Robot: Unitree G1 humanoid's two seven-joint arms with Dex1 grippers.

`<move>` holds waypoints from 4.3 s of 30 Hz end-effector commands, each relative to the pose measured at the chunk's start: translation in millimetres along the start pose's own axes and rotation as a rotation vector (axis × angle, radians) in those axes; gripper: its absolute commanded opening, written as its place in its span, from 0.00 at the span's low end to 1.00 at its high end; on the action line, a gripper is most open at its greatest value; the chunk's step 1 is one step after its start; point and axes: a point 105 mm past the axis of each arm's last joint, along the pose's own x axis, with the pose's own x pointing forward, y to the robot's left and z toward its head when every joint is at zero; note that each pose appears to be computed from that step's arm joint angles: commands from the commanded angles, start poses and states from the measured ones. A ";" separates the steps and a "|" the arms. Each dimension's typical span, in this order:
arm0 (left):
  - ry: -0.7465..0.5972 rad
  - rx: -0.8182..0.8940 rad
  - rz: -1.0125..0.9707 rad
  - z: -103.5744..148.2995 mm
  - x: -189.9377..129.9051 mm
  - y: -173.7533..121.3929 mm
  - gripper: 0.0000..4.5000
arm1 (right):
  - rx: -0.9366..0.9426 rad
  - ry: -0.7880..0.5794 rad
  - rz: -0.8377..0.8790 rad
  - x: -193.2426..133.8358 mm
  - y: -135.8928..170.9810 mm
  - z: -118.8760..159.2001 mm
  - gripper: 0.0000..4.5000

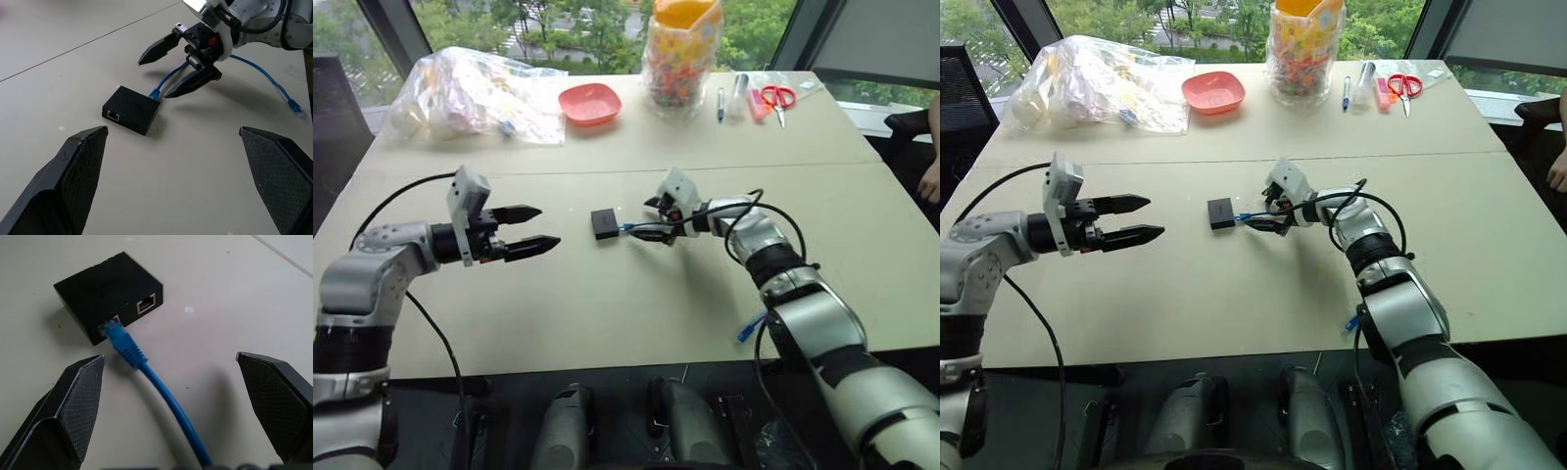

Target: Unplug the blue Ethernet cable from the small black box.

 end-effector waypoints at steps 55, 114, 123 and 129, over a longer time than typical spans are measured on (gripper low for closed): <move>-0.284 -0.261 -0.200 57.0 116.0 48.3 0.11 | -0.830 -0.200 -0.489 -58.5 23.7 65.8 0.52; -0.570 -0.626 -0.409 66.0 58.1 22.7 0.11 | 0.910 -0.975 -0.322 -121.8 16.8 68.6 0.01; -0.473 -0.346 -0.139 58.1 92.3 34.2 0.11 | 0.643 -0.855 -0.572 -167.2 -60.5 96.4 0.01; -0.467 -0.243 -0.074 52.6 115.7 25.1 0.11 | 0.595 -0.788 -0.662 -174.1 -97.6 99.0 0.01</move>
